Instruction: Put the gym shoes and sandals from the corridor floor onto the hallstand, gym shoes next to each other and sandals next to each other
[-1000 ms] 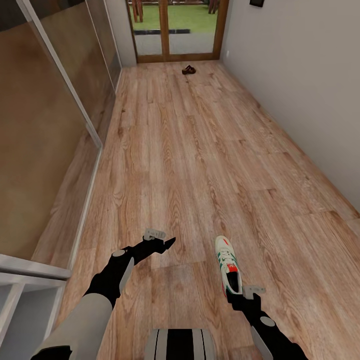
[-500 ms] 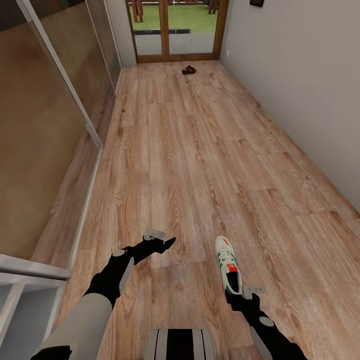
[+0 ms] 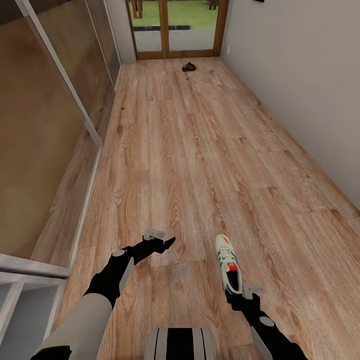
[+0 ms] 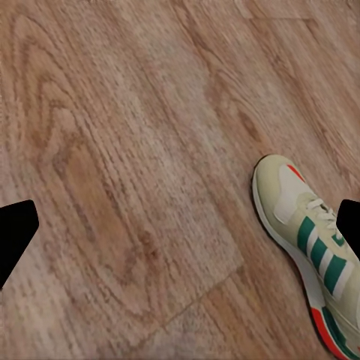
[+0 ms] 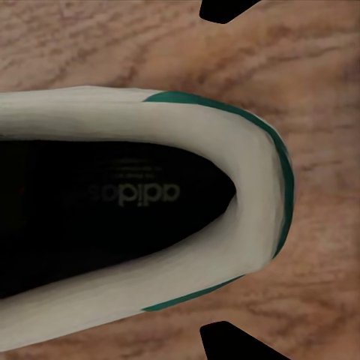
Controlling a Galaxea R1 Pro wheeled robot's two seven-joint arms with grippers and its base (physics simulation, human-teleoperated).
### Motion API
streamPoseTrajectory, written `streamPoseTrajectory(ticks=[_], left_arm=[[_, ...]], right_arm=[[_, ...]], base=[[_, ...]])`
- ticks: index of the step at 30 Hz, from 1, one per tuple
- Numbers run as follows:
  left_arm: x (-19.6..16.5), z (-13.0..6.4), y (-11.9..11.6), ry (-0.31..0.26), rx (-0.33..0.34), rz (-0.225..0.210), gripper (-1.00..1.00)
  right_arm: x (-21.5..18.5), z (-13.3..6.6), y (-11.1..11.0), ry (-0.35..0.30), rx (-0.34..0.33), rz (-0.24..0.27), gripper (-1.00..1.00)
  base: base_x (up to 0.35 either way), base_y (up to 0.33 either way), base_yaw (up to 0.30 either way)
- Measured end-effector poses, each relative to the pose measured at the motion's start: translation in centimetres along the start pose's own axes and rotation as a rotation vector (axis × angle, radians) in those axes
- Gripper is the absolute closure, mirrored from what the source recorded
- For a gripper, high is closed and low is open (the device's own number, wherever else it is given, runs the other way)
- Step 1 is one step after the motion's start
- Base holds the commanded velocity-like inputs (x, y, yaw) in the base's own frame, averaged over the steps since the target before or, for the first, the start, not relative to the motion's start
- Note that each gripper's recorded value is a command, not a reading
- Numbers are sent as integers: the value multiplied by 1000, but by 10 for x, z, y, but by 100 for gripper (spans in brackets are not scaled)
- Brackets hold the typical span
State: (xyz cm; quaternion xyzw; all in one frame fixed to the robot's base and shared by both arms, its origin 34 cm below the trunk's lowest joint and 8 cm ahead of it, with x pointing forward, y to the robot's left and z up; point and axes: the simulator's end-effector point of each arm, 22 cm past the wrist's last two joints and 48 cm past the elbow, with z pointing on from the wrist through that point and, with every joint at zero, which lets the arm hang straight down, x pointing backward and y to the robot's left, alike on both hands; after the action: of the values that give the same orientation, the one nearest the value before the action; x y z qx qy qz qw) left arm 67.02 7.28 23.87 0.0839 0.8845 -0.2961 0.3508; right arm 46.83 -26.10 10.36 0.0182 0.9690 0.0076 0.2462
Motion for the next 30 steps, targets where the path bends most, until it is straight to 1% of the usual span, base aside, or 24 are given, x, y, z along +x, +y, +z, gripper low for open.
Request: streamPoseTrajectory(ticks=[30], left_arm=[[1,0,-1,1,3,-3,-100]], right_arm=[[0,0,-1,0,2,4,-100]], base=[[22,0,0]])
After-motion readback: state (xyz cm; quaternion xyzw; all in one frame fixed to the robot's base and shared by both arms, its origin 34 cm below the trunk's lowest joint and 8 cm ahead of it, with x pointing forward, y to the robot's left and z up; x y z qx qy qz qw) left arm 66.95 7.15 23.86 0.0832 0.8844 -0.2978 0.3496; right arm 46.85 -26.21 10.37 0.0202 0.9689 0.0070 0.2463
